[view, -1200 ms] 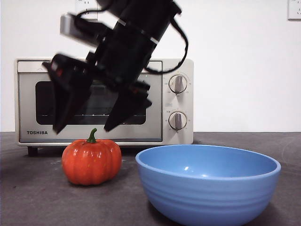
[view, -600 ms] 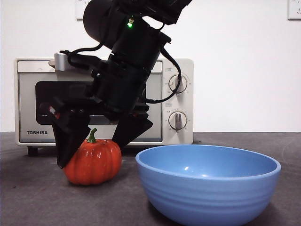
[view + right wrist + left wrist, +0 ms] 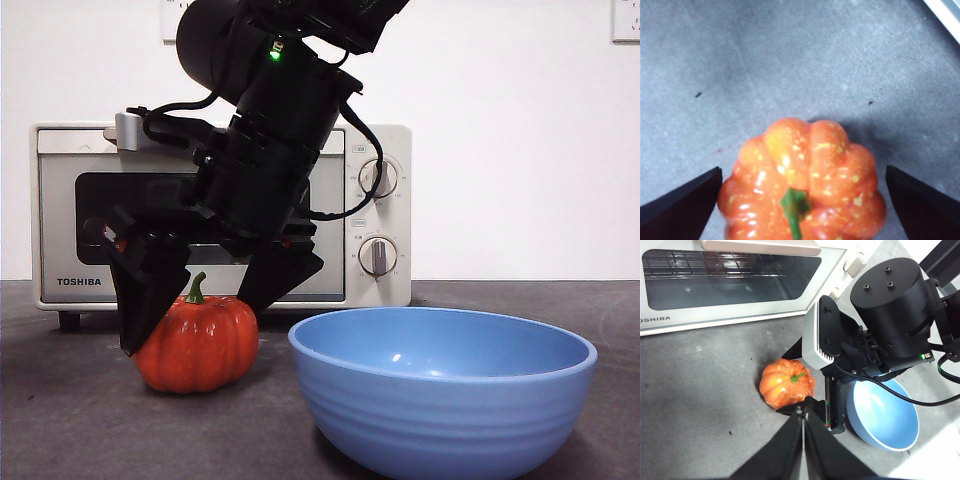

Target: Place pumpkin in the steamer

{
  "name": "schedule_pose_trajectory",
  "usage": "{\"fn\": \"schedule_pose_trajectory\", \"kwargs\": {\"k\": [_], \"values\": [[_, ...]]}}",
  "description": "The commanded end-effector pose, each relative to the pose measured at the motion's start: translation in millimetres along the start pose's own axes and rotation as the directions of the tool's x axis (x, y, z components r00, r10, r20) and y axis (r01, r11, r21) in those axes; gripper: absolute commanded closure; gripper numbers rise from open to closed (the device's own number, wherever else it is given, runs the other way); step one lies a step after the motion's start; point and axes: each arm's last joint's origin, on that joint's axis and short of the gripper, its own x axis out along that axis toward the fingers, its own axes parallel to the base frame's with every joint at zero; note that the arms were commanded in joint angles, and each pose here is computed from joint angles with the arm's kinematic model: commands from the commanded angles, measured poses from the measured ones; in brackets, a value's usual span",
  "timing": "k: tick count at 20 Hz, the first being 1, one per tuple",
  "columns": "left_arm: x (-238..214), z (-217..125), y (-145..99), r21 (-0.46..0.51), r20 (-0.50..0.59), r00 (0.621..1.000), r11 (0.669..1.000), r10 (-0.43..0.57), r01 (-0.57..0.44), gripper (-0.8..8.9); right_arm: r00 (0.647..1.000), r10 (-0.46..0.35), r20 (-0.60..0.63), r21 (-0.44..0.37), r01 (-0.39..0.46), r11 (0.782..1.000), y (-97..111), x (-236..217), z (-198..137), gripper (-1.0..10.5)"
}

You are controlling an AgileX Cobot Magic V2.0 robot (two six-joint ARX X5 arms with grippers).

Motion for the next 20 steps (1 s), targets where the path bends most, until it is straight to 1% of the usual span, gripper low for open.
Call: {"fn": "schedule_pose_trajectory", "kwargs": {"k": [1, 3, 6, 7, 9, 11, 13, 17, 20], "values": [[-3, 5, -3, 0.026, 0.017, 1.0, 1.0, -0.007, 0.006, 7.97, 1.0, 0.011, -0.009, 0.005, -0.011, 1.0, 4, 5, 2, 4.3], [-3, 5, -3, 0.025, 0.017, 1.0, 1.0, -0.007, 0.006, 7.96, 0.999, 0.028, -0.021, 0.015, -0.028, 0.999, 4, 8, 1, 4.4], [-3, 5, -3, 0.026, 0.018, 1.0, 1.0, -0.007, 0.006, 7.96, 0.999, 0.03, -0.025, 0.029, -0.029, 0.999, 4, 11, 0, 4.4], [-3, 5, -3, 0.027, 0.019, 1.0, 1.0, -0.007, 0.006, 7.96, 0.999, 0.031, -0.017, 0.027, -0.03, 0.999, 5, 11, 0, 4.6], [-3, 5, -3, 0.028, 0.02, 1.0, 1.0, -0.007, 0.006, 7.97, 0.999, 0.031, -0.014, 0.033, -0.03, 0.999, 5, 11, 1, 5.4], [-4, 4, -3, 0.03, 0.023, 1.0, 1.0, -0.007, 0.006, 7.96, 0.999, 0.029, -0.021, 0.033, -0.028, 0.999, 5, 11, 0, 5.9], [-4, 4, -3, 0.03, 0.023, 1.0, 1.0, -0.007, 0.006, 7.96, 1.0, 0.027, -0.011, 0.032, -0.027, 0.999, 5, 8, 2, 5.9], [-4, 5, -3, 0.03, 0.024, 1.0, 1.0, -0.007, 0.006, 7.96, 0.998, 0.014, 0.059, 0.028, -0.015, 1.0, 5, -18, 14, 5.9], [-4, 5, -3, 0.031, 0.024, 1.0, 1.0, -0.007, 0.006, 7.96, 0.994, 0.003, 0.109, 0.025, -0.005, 1.0, 8, -56, 21, 5.9]]}}
